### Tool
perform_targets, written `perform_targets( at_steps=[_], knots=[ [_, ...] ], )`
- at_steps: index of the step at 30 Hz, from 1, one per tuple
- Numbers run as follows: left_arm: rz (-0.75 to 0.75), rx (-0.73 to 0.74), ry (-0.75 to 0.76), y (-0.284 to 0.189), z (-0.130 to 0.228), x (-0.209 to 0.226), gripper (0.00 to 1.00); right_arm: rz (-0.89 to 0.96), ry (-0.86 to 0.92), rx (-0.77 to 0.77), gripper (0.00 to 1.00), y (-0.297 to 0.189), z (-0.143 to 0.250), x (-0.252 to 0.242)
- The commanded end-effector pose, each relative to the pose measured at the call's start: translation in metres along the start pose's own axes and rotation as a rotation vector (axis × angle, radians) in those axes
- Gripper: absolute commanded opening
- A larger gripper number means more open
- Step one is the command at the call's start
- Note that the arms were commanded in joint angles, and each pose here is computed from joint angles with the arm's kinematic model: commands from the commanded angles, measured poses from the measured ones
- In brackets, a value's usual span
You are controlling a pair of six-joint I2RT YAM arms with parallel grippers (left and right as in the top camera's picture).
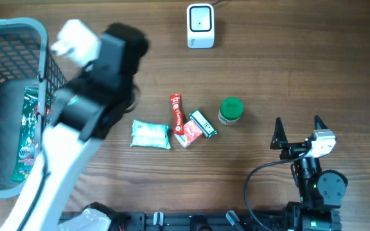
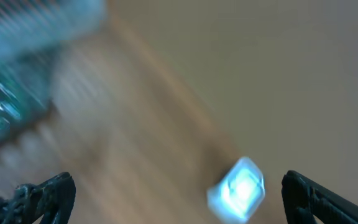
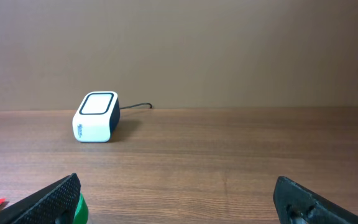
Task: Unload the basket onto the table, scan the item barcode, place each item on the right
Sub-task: 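Place the Nescafe sachet on the table and return the left gripper to the basket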
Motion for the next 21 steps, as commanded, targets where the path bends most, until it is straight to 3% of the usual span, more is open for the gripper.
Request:
perform_targets(
  at_steps=[1,6,8,9,12,21],
  knots=[
    [-0.259,-0.317,-0.088,-0.010,-0.067,0.061,1.00,0.013,-0.009,-0.008,1.00,0.000,-0.001,-0.001],
    [-0.281,-0.224,-0.633,0.020,-0.100,0.132,1.00,0.013,-0.009,-0.008,1.00,0.000,-0.001,-0.001],
    [-0.304,-0.167,-0.783,0.033,-0.103,0.156,1.00,0.013,-0.009,-0.008,1.00,0.000,-0.001,-0.001],
    [-0.373,-0.109,-0.955,0.045,-0.099,0.185,1.00,0.013,-0.009,-0.008,1.00,0.000,-0.001,-0.001],
    [-0.608,-0.025,-1.243,0.058,-0.076,0.243,1.00,0.013,-0.009,-0.008,1.00,0.000,-0.001,-0.001],
    [-1.034,0.027,-1.567,0.108,-0.024,0.303,1.00,0.013,-0.009,-0.008,1.00,0.000,-0.001,-0.001]
  ],
)
Point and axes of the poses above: each gripper's point midway between its finger pads, its own y axis out along the fingers, its own x axis along the line the jaws close on, z = x × y, the point moved 4 cm from there along -y, back along the fingers, and after that the axes turned 8 degrees about y, right-handed, at the moved point
